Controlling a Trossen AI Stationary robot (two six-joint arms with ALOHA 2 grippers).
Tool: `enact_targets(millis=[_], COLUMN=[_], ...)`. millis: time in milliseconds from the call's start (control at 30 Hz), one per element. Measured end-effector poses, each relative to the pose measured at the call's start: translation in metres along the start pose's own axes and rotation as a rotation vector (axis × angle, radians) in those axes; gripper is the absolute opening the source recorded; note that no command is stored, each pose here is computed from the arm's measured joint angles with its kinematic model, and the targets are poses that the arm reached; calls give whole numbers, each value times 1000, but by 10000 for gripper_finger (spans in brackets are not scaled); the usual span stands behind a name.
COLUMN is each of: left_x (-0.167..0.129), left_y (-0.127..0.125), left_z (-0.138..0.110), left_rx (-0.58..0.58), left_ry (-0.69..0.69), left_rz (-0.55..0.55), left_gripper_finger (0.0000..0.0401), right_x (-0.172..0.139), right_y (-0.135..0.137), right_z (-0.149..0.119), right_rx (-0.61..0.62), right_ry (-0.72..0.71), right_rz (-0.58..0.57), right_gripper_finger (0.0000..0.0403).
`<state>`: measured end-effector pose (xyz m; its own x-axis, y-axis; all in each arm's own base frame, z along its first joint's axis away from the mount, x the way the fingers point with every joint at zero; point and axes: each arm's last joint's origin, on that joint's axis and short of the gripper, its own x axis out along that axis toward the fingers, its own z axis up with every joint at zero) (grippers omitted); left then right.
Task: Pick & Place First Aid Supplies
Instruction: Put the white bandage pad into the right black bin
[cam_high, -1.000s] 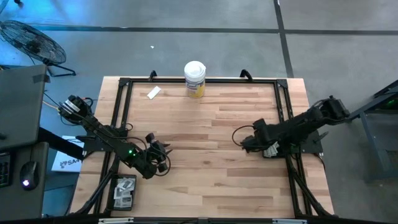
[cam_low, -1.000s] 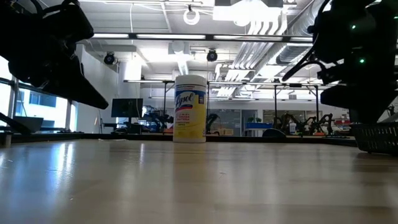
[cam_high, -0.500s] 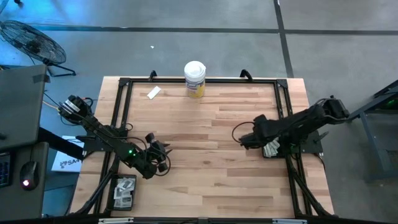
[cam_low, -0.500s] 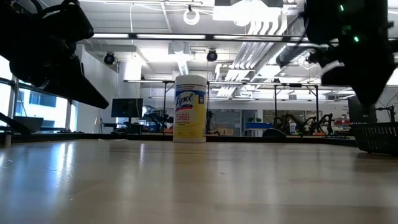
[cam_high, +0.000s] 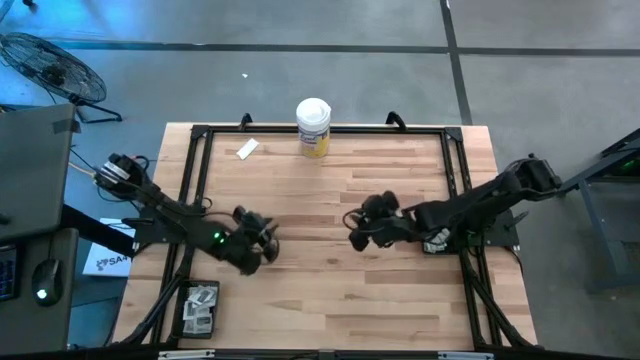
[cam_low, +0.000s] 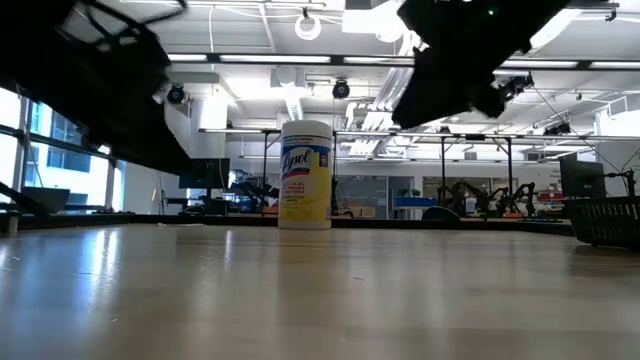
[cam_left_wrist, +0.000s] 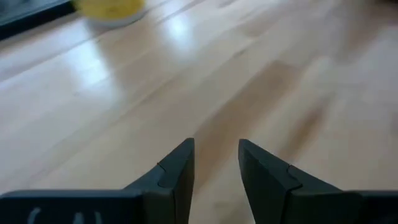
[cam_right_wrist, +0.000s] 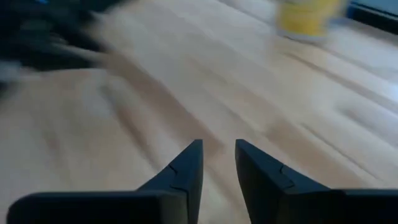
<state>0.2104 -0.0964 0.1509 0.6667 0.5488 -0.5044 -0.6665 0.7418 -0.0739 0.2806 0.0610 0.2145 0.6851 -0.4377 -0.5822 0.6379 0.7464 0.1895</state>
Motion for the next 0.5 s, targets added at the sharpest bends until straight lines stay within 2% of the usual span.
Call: enact_targets(millis=[100, 200, 333, 500], left_x=[20, 42, 64, 88], left_y=[14, 32, 57, 95], left_z=[5, 15, 30, 49], left_rx=[-39, -77, -103, -175], left_ry=[65, 129, 137, 131], left_rz=[97, 206, 339, 507], left_gripper_finger=[122, 122, 122, 122], right_x=[7, 9, 8, 4], right_y=[1, -2, -5, -2], right_z=[-10, -18, -29, -36], right_rx=[22, 11, -61, -78], right_ry=[-67, -108, -110, -120], right_rz=[166, 247, 246, 241], right_gripper_finger=[82, 77, 70, 62])
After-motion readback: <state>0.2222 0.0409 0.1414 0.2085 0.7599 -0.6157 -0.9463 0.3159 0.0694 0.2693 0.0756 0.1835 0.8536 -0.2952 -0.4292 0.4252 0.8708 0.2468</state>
